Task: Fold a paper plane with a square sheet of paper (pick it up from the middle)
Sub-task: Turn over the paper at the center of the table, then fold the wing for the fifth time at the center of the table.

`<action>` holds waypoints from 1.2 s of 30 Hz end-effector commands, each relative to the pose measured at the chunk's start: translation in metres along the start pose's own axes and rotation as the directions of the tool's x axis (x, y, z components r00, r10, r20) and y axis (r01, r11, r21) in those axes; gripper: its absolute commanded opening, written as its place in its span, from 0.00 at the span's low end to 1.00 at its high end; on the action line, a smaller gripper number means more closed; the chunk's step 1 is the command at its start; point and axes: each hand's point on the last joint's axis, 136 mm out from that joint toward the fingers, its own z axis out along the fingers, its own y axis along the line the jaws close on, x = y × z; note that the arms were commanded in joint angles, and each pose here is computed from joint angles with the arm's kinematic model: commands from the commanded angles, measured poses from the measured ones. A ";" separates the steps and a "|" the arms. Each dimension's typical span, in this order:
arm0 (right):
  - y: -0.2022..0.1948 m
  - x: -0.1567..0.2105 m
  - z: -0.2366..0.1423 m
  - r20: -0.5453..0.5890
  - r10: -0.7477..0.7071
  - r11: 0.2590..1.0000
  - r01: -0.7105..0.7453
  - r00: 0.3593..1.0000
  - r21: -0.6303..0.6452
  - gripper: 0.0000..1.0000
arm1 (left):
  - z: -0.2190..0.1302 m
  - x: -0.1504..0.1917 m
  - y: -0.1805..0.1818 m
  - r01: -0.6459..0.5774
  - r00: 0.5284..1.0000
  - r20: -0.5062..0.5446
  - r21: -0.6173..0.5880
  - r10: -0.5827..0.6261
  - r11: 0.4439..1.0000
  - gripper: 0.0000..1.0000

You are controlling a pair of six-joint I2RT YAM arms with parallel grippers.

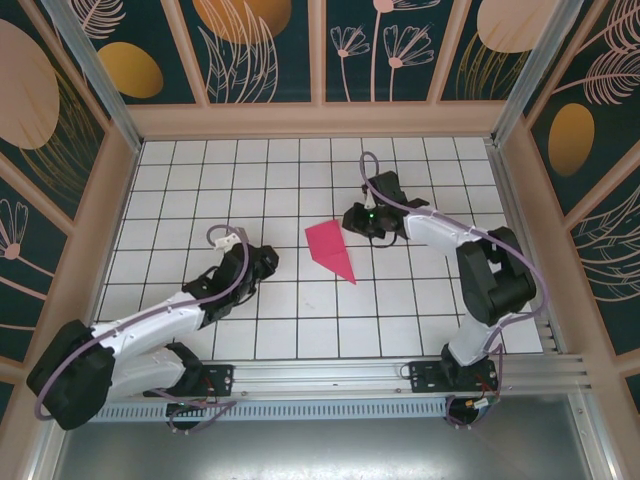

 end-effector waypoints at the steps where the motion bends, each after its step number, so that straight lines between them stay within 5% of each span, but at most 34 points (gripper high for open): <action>1: 0.023 0.005 0.014 -0.060 -0.017 0.986 0.007 0.998 -0.164 0.19 | 0.005 0.003 -0.028 -0.041 0.998 -0.045 0.081 0.044 0.996 0.37; 11: -0.022 0.027 0.048 -0.116 0.102 0.990 -0.113 0.988 -0.085 0.18 | 0.026 0.025 -0.040 -0.064 0.983 -0.167 0.100 0.080 0.993 0.37; 21: -0.053 0.070 0.039 -0.065 0.412 0.911 -0.413 0.909 -0.003 0.17 | 0.040 0.039 -0.043 -0.075 0.968 -0.234 0.087 0.094 0.993 0.37; 30: -0.012 0.030 -0.008 0.025 0.215 0.973 -0.212 0.976 -0.093 0.19 | 0.047 0.044 -0.053 -0.067 0.959 -0.268 0.114 0.096 0.991 0.37; 36: 0.019 0.048 -0.027 -0.023 0.069 0.970 -0.073 0.997 -0.231 0.17 | 0.054 0.050 -0.059 -0.053 0.948 -0.305 0.120 0.088 0.991 0.37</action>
